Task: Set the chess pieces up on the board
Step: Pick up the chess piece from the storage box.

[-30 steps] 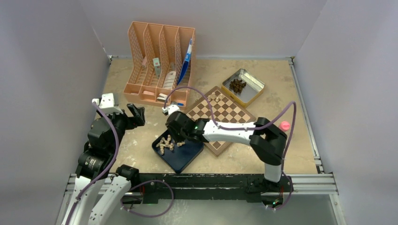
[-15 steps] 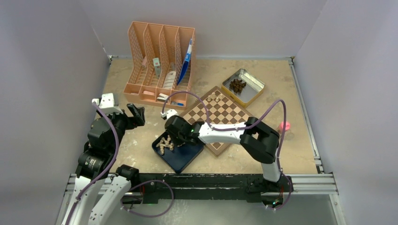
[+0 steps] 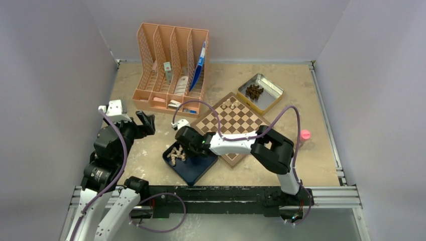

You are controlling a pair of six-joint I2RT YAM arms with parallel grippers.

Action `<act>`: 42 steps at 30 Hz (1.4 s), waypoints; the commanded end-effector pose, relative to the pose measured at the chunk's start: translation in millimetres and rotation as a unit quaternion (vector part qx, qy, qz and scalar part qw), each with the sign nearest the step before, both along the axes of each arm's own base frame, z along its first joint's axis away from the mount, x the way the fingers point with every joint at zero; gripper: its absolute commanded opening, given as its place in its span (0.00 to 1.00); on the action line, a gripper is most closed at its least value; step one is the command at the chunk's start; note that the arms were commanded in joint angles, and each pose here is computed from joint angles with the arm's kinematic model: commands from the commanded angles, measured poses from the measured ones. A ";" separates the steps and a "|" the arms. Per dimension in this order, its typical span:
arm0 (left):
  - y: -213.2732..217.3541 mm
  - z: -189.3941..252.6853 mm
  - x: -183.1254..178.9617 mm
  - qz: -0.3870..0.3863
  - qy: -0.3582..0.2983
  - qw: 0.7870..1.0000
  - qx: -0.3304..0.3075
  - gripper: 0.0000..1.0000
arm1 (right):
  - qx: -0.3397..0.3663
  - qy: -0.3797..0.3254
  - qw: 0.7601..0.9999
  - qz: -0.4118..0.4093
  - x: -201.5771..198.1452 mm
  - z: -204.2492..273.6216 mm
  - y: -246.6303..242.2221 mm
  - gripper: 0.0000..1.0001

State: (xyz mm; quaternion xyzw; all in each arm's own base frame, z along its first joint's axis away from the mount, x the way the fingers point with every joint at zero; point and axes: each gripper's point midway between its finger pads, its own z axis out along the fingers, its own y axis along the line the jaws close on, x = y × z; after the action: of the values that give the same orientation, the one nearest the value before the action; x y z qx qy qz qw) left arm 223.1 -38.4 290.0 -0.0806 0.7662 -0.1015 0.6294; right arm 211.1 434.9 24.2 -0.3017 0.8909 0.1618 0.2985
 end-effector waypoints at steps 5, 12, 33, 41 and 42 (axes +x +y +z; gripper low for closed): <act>0.0 7.2 1.5 0.002 -0.016 1.000 -0.005 0.83 | 0.048 -0.032 0.998 -0.005 11.2 37.7 18.6 0.28; -0.3 6.8 2.0 0.001 -0.015 1.000 -0.004 0.83 | 0.052 -0.037 0.998 -0.006 12.3 46.0 19.0 0.30; 0.2 7.2 1.3 0.003 -0.015 1.000 -0.006 0.83 | 0.059 -0.041 0.997 -0.005 13.8 57.1 22.0 0.33; -0.3 6.9 1.7 0.002 -0.015 1.000 -0.006 0.83 | 0.056 -0.039 0.998 -0.009 13.1 56.3 18.4 0.28; -0.3 6.4 1.7 0.002 -0.014 1.000 -0.006 0.83 | 0.054 -0.039 0.998 -0.010 12.7 54.6 17.8 0.28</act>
State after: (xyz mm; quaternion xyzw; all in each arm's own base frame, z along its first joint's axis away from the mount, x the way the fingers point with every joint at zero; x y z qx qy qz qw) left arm 223.2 -38.4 289.5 -0.0804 0.7666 -0.1012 0.6290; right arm 216.1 444.6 42.8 -0.2955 0.8836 0.1786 0.3164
